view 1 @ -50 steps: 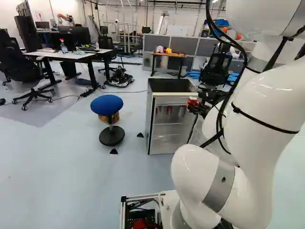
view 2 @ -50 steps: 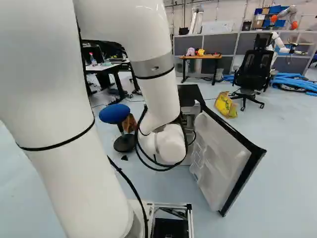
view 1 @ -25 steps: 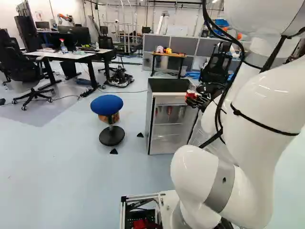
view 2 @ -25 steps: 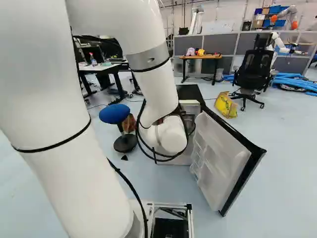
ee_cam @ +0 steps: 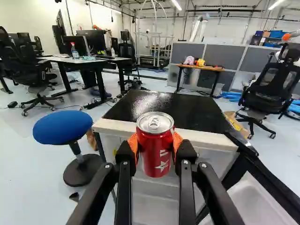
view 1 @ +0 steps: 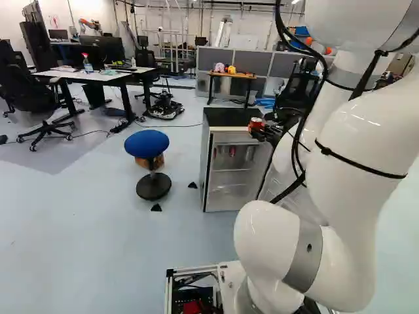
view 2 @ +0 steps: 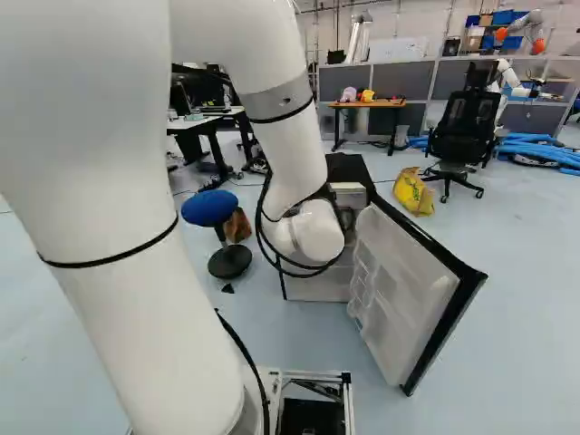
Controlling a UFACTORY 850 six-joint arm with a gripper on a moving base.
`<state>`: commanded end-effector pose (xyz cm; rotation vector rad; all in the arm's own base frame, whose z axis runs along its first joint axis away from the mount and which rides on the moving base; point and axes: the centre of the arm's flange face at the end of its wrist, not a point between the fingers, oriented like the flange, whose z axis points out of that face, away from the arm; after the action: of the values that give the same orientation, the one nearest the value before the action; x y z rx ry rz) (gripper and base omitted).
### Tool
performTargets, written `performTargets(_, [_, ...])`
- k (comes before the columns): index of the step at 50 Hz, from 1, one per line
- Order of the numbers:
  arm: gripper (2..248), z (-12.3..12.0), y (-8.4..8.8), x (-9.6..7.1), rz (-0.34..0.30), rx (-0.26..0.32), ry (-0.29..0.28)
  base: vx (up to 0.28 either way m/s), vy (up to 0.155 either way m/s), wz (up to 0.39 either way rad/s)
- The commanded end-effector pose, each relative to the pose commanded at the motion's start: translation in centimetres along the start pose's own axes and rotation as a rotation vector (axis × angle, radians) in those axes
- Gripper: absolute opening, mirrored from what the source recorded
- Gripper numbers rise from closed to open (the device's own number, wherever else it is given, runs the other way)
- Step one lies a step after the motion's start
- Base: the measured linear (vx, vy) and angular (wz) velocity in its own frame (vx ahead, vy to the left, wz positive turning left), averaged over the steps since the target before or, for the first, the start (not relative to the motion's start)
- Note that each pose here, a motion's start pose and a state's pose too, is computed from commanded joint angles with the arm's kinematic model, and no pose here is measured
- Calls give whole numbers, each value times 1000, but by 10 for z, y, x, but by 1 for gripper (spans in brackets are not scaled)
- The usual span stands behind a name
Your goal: Grab a drink from the fridge
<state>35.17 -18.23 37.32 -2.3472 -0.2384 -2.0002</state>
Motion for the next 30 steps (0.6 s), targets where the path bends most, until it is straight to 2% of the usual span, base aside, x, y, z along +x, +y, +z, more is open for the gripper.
performTargets(11, [93,19,3,3,-2,12,9,0,0,0])
performTargets(30, [93,53,8,8,8,1,30,0,0,0])
